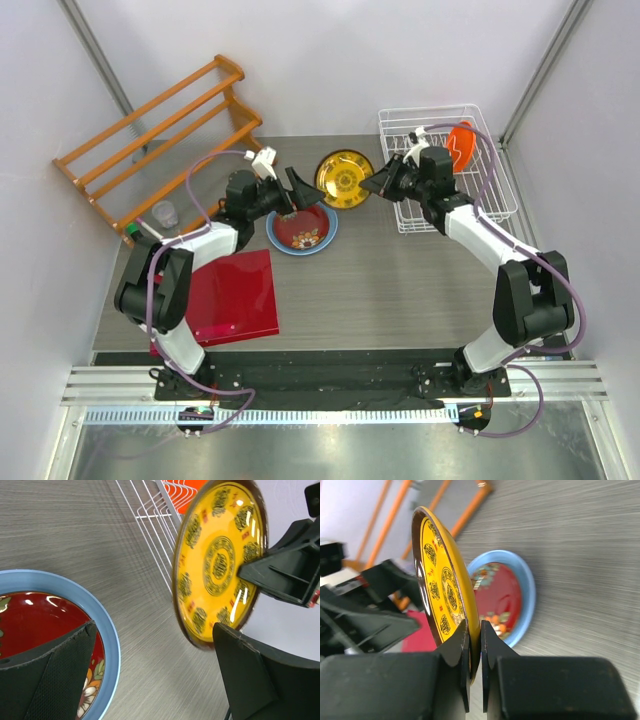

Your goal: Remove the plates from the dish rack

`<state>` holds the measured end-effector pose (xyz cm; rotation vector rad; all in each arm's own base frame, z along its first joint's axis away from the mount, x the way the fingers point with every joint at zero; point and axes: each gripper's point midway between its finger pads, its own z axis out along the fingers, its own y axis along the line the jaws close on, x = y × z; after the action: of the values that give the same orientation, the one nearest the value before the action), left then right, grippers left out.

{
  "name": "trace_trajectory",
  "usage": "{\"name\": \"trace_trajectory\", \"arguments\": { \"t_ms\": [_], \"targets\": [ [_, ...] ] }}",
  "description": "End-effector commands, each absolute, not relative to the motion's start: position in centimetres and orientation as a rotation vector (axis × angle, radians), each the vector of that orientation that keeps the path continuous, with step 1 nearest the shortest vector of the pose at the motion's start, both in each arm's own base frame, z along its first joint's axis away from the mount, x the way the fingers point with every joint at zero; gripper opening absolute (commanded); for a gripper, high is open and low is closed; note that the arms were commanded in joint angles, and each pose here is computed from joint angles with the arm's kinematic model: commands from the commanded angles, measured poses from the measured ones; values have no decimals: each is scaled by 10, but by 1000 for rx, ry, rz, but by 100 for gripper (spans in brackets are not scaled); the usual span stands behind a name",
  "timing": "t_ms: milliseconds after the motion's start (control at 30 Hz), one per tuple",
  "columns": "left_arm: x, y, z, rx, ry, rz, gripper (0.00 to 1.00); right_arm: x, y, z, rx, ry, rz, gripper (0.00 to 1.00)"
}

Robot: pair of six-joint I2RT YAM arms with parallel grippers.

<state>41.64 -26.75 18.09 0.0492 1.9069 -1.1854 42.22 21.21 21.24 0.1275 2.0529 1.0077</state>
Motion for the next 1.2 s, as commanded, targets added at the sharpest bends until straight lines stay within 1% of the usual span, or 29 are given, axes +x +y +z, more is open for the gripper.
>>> {"name": "trace_trajectory", "arguments": {
  "t_ms": [0,67,133,167,200,267,333,367,433,467,533,567,667,700,733,767,800,833,933,1167],
  "targets": [
    [421,-271,194,64,1825,-1212,94,412,237,258,54,1905,1196,1],
    [424,-271,195,56,1815,-1207,92,410,238,255,56,1911,1207,1],
    [426,-270,198,45,1802,-1203,87,407,242,254,47,1918,1221,1],
    [426,-269,199,42,1798,-1202,83,406,243,254,45,1917,1224,1],
    [426,-269,200,41,1792,-1202,74,403,244,252,44,1922,1228,1],
    [426,-268,201,32,1787,-1198,69,403,244,251,47,1924,1225,1],
    [428,-266,203,25,1780,-1188,56,400,245,250,48,1929,1230,1],
    [426,-265,200,19,1785,-1183,40,399,244,249,49,1932,1230,1],
    [427,-265,200,16,1782,-1175,30,397,247,248,34,1936,1242,1],
    [427,-264,199,16,1786,-1174,18,396,248,247,34,1941,1247,1],
    [427,-266,196,24,1795,-1178,9,394,250,245,29,1947,1266,1],
    [427,-266,193,20,1806,-1179,1,394,252,244,29,1950,1274,1],
    [428,-268,190,30,1812,-1189,0,393,256,241,13,1960,1297,1],
    [427,-269,190,31,1813,-1188,0,392,257,238,10,1966,1302,3],
    [428,-268,187,28,1818,-1182,0,392,259,237,7,1969,1310,8],
    [429,-265,185,20,1825,-1155,0,392,259,238,9,1969,1312,23],
    [430,-263,185,15,1827,-1136,0,393,259,238,9,1965,1311,29],
    [430,-261,182,10,1834,-1116,0,394,259,238,11,1963,1305,42],
    [431,-246,176,-20,1863,-1009,0,398,256,235,9,1975,1263,60],
    [431,-217,175,-67,1894,-814,0,413,240,221,53,2034,1084,68]
  ]
}}
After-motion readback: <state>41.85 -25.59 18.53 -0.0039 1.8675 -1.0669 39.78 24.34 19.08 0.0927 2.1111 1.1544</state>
